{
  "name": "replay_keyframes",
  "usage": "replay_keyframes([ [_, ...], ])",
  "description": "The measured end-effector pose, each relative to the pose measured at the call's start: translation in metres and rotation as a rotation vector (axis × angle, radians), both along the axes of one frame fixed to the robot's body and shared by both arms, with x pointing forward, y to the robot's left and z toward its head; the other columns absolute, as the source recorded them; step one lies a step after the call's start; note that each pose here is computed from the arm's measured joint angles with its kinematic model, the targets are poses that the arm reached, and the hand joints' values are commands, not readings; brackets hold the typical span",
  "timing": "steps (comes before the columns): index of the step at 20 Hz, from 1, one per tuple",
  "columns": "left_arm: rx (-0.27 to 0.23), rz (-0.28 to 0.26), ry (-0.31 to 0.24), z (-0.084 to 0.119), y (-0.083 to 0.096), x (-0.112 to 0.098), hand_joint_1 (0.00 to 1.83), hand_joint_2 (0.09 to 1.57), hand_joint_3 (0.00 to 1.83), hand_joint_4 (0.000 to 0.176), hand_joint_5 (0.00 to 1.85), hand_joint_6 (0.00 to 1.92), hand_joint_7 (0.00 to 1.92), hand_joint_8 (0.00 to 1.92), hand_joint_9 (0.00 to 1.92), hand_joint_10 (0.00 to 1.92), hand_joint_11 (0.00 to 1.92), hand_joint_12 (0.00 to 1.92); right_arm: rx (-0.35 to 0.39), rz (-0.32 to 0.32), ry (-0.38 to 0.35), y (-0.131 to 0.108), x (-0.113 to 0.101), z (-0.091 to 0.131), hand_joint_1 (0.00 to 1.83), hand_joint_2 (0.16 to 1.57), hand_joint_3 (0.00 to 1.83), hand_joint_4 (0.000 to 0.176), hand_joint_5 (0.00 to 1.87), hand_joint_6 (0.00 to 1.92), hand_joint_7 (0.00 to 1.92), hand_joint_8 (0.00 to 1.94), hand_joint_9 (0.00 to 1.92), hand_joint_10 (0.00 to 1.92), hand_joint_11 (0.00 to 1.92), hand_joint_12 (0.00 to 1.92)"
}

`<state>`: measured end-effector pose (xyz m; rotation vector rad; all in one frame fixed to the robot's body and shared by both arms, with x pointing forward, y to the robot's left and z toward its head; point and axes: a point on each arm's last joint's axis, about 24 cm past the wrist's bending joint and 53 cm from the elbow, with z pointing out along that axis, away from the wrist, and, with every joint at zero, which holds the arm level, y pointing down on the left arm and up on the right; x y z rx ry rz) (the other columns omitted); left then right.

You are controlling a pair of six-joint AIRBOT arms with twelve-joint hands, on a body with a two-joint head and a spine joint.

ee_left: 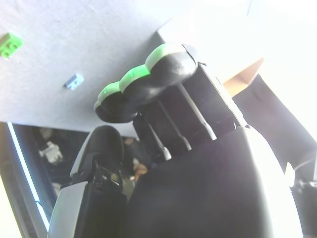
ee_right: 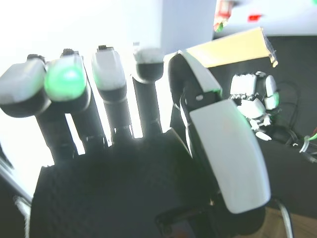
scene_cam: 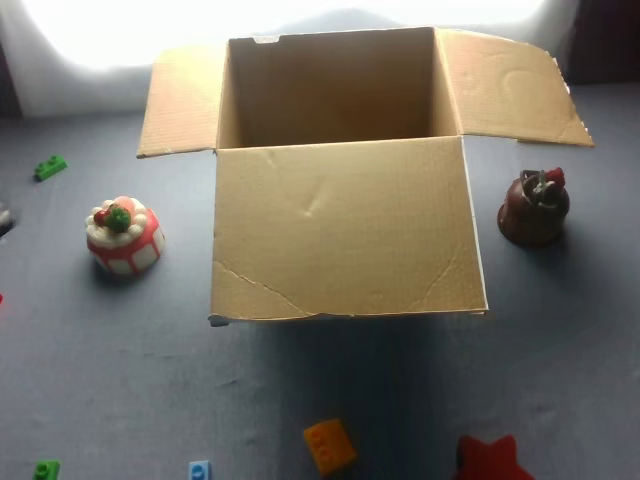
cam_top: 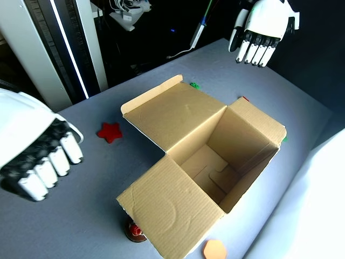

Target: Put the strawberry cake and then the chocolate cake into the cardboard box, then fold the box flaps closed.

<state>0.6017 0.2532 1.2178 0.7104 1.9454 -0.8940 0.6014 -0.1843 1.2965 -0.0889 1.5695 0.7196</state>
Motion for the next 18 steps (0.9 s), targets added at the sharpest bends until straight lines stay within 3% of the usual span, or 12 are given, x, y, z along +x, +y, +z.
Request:
replay_keyframes([
  [3,-0.016,-0.007,0.002,0.003,-0.003,-0.001,0.33,1.20,0.01,0.032,0.15,0.01,0.11,0.00,0.15,0.01,0.00,0.60,-0.006,-0.014,-0.060,-0.003,0.000,0.010,0.08,1.05,0.00,0.003,0.12,0.00,0.13,0.00,0.14,0.01,0.00,0.56],
  [9,0.006,-0.007,0.002,-0.001,-0.001,-0.001,0.37,1.19,0.00,0.028,0.17,0.00,0.13,0.00,0.15,0.00,0.00,0.57,0.016,0.004,-0.061,0.005,-0.005,0.014,0.10,1.05,0.00,0.000,0.12,0.00,0.13,0.00,0.13,0.00,0.00,0.55],
  [12,0.045,-0.010,0.001,-0.008,0.002,-0.001,0.39,1.17,0.00,0.034,0.17,0.00,0.13,0.00,0.15,0.00,0.00,0.58,0.078,-0.012,-0.030,0.002,-0.002,0.015,0.29,1.03,0.00,0.000,0.14,0.00,0.14,0.00,0.14,0.00,0.00,0.55],
  [14,0.052,-0.011,0.001,-0.010,0.003,-0.002,0.53,1.13,0.00,0.037,0.15,0.00,0.11,0.00,0.13,0.00,0.00,0.58,0.089,-0.016,-0.022,0.001,-0.001,0.015,0.41,1.03,0.00,0.005,0.11,0.00,0.13,0.00,0.14,0.00,0.00,0.56],
  [16,0.047,-0.014,-0.005,-0.007,0.003,0.001,0.69,1.10,0.00,0.043,0.13,0.01,0.10,0.00,0.14,0.01,0.00,0.63,0.131,-0.029,0.016,-0.003,0.001,0.011,0.71,1.03,0.00,0.023,0.09,0.00,0.12,0.00,0.13,0.00,0.00,0.48],
  [18,0.048,0.008,-0.003,-0.008,0.012,0.006,0.74,1.11,0.00,0.055,0.11,0.00,0.09,0.00,0.14,0.00,0.00,0.65,0.128,-0.026,0.046,-0.002,0.001,0.006,0.87,1.04,0.00,0.018,0.06,0.00,0.11,0.00,0.14,0.00,0.00,0.41],
])
